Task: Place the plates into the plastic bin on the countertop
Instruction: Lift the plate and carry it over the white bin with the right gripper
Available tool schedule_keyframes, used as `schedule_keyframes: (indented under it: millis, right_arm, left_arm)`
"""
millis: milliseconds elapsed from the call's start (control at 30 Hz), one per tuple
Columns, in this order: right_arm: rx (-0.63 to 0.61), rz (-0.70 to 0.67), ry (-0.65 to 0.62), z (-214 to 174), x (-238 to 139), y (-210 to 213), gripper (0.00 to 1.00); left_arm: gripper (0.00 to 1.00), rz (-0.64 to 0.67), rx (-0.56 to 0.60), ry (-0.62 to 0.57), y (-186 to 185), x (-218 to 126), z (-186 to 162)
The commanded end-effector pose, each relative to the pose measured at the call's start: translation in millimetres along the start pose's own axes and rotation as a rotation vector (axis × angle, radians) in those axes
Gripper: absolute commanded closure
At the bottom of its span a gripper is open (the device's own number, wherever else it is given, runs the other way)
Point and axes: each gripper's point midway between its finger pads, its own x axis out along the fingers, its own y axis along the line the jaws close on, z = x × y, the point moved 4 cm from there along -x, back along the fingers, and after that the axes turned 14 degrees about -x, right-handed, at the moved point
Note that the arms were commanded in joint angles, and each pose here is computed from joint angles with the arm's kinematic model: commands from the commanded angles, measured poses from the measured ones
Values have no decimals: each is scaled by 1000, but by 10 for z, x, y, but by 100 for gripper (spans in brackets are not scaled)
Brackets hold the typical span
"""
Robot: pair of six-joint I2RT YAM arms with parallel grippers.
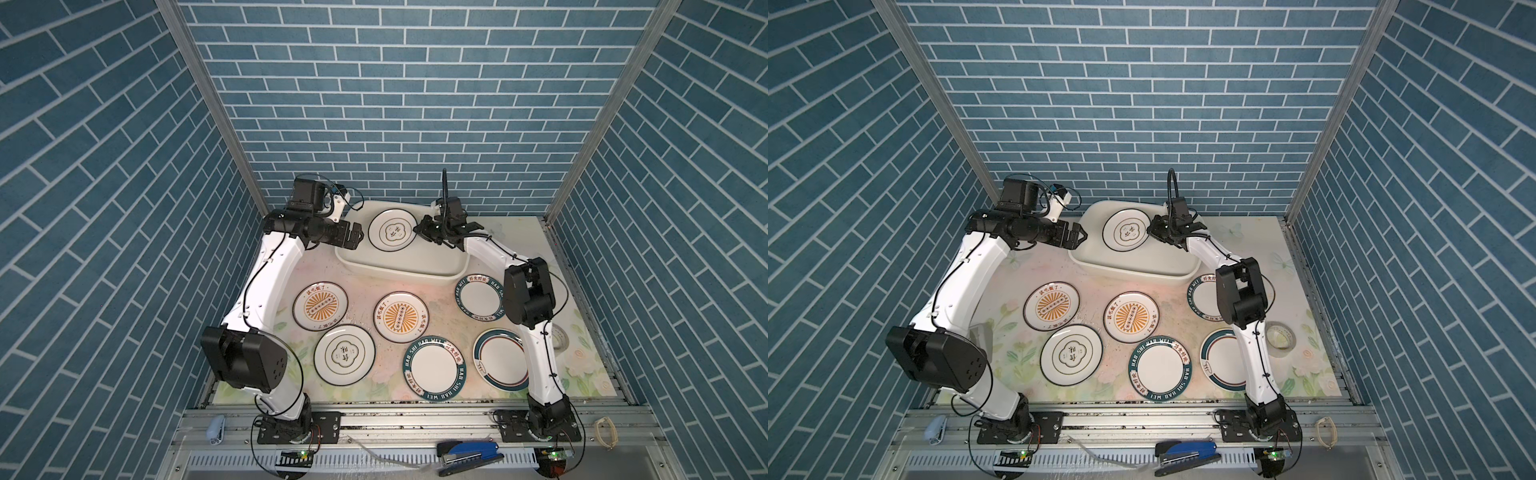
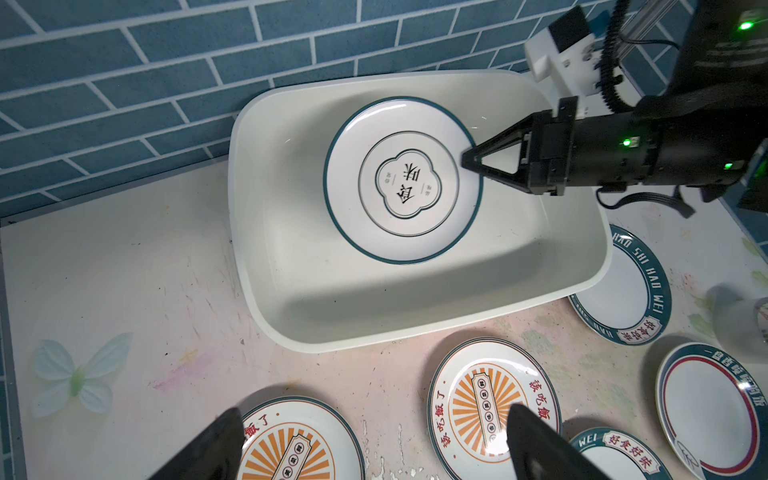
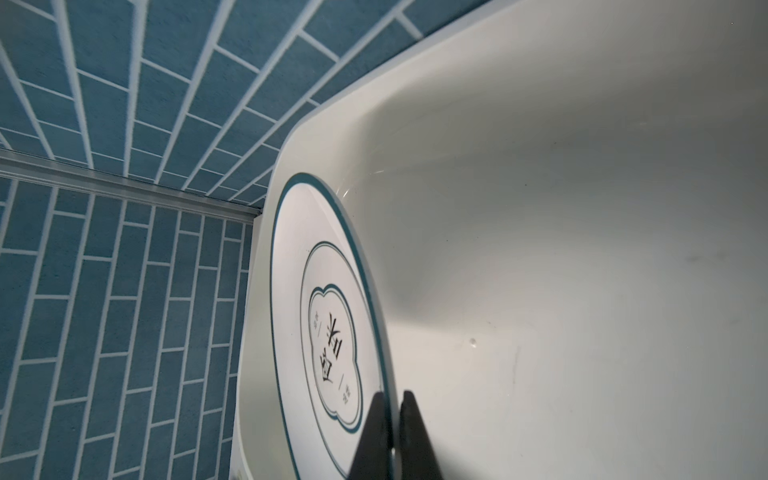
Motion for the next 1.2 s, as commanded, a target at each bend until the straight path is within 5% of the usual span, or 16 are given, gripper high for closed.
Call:
schedule_keyframes:
  millis: [0, 433, 1167]
  right_arm:
    - [-2, 9, -18, 33, 153, 103, 100]
    - [56, 47, 53, -228, 650, 112, 100]
    - [109, 90, 105, -419, 928, 76, 100]
  left_arm:
    - [1, -44, 3, -31, -92, -170, 47]
    - [0, -76, 3, -29, -133, -186, 1]
    - [0, -90, -1, -27, -145, -166, 2]
